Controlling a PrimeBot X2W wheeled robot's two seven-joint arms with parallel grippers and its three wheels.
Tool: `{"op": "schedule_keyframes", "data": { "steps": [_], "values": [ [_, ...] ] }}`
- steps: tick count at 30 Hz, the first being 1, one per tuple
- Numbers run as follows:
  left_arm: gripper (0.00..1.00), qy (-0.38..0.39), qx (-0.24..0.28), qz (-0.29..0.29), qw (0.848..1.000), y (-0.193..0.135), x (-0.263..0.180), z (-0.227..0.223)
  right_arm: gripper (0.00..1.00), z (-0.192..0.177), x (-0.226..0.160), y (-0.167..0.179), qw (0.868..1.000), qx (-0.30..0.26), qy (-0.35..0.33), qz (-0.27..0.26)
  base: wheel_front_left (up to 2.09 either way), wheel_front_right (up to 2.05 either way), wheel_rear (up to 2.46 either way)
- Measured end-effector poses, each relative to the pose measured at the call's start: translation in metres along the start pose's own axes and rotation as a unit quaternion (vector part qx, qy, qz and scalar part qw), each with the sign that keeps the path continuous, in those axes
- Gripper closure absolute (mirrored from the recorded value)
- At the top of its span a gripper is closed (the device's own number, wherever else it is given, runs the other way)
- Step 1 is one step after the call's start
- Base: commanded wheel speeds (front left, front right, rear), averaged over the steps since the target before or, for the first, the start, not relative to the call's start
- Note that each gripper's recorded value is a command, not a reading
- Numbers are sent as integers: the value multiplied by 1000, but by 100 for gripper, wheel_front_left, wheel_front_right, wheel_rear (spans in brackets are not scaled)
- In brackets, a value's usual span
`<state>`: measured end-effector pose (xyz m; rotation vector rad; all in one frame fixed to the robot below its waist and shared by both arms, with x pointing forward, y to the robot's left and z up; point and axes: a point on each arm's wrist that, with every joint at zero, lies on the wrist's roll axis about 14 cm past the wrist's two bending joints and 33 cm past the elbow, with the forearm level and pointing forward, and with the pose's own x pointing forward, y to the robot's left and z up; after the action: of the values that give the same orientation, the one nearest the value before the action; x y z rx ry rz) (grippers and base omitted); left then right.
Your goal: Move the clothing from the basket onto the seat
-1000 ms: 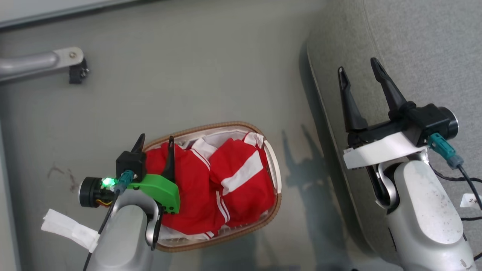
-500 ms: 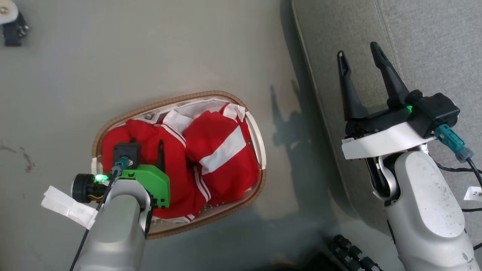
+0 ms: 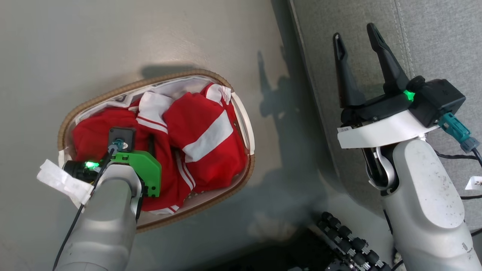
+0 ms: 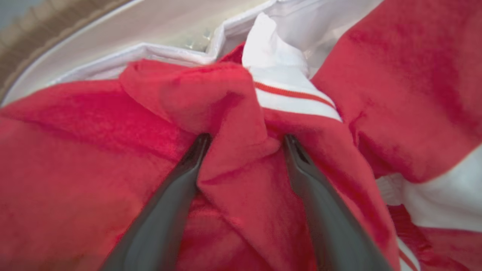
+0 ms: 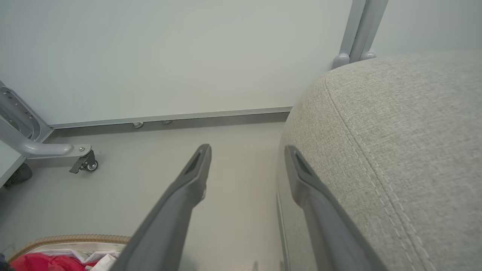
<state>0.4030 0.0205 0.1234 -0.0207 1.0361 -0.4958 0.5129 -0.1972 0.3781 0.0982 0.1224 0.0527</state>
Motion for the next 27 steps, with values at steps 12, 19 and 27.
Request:
{"op": "schedule_keyframes", "data": {
  "steps": [12, 19, 27],
  "values": [
    [100, 91, 69, -43, 993, -13, 15, -36, 0, -8, 3, -5, 1000, 2, 7, -2, 0, 0, 0],
    [100, 65, 54, -48, 995, -19, 7, -25, 0, 5, -1, -7, 1000, 0, -1, -6, 0, 0, 0],
    [100, 16, 38, -45, 998, -28, -22, -7, 0, 30, -12, -5, 1000, -7, -21, -8, 0, 0, 0]
  ]
}}
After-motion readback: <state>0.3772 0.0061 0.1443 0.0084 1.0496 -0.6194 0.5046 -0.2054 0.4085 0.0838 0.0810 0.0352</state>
